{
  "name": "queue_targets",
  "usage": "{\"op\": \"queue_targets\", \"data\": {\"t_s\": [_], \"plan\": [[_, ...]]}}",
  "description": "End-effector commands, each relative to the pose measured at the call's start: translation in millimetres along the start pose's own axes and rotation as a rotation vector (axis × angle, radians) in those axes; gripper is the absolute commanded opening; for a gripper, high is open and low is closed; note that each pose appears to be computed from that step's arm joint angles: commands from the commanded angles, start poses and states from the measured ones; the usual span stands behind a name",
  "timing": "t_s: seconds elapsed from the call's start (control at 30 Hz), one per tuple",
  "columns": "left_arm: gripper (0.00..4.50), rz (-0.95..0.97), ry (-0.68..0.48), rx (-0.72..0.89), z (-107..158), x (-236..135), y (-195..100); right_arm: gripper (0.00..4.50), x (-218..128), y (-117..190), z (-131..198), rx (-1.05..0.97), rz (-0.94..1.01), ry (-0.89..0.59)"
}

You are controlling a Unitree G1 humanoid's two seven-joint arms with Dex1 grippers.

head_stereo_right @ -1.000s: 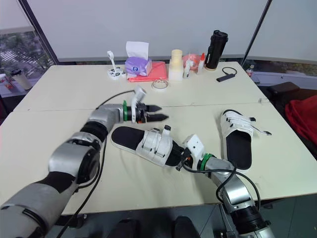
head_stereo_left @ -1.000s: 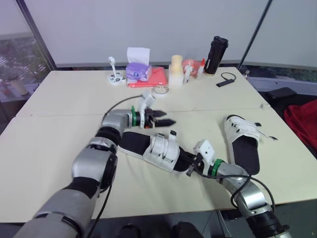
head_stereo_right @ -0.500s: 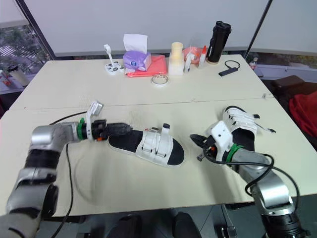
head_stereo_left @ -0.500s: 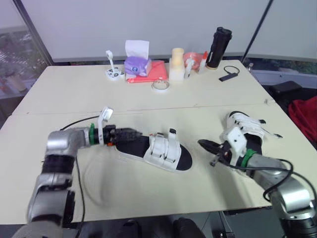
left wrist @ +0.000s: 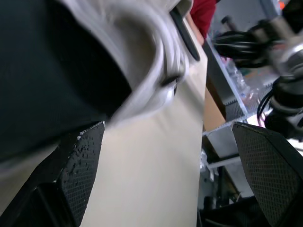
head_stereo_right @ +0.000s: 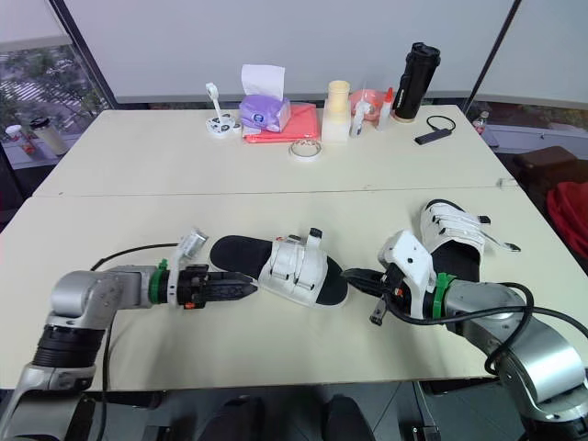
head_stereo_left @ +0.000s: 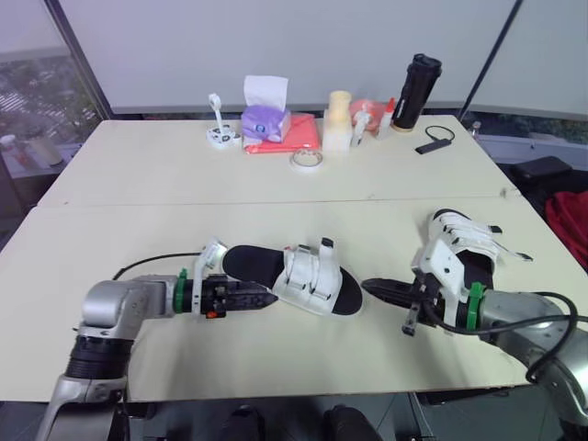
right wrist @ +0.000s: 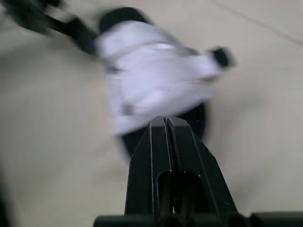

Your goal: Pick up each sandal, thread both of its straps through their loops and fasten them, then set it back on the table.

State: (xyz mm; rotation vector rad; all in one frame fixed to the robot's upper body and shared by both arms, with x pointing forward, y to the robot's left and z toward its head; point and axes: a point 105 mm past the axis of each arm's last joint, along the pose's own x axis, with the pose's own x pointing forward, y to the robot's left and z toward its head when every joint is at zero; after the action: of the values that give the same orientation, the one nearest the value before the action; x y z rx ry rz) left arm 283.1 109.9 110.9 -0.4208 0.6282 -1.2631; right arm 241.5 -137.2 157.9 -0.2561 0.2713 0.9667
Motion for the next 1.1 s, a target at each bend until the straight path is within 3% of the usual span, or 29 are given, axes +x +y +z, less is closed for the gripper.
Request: {"op": "queue_targets", "data": {"t_s": [0.03, 0.2, 0.43, 0.57, 0.77, 0.87, 0.97, 1.1], "plan": [[4.45, 0.009, 0.007, 0.093, 4, 16, 5, 0.00, 0, 12, 11, -0.036, 0.033, 0.000], [4.45, -0.025, -0.019, 0.139, 16, 25, 4, 0.00, -2, 18, 15, -0.035, 0.034, -0.001], [4.45, -0.075, 0.033, 0.242, 28, 1, -19, 0.00, -5, 19, 9, -0.013, 0.006, 0.015], [4.45, -0.076, -0.016, 0.269, 46, -1, -23, 0.00, -3, 19, 9, -0.008, 0.003, 0.011], [4.45, -0.073, -0.015, 0.277, 47, 2, -22, 0.00, -2, 19, 9, -0.009, 0.003, 0.013], [4.45, -0.062, -0.023, 0.279, 49, 8, -16, 0.00, 0, 18, 10, -0.011, 0.003, 0.011], [4.45, 0.013, -0.027, 0.308, 47, 32, 9, 0.00, 1, 17, 12, -0.013, -0.002, 0.002], [4.45, 0.003, 0.032, 0.323, 35, 50, 21, 0.00, 1, 17, 11, -0.010, -0.013, 0.000]]}}
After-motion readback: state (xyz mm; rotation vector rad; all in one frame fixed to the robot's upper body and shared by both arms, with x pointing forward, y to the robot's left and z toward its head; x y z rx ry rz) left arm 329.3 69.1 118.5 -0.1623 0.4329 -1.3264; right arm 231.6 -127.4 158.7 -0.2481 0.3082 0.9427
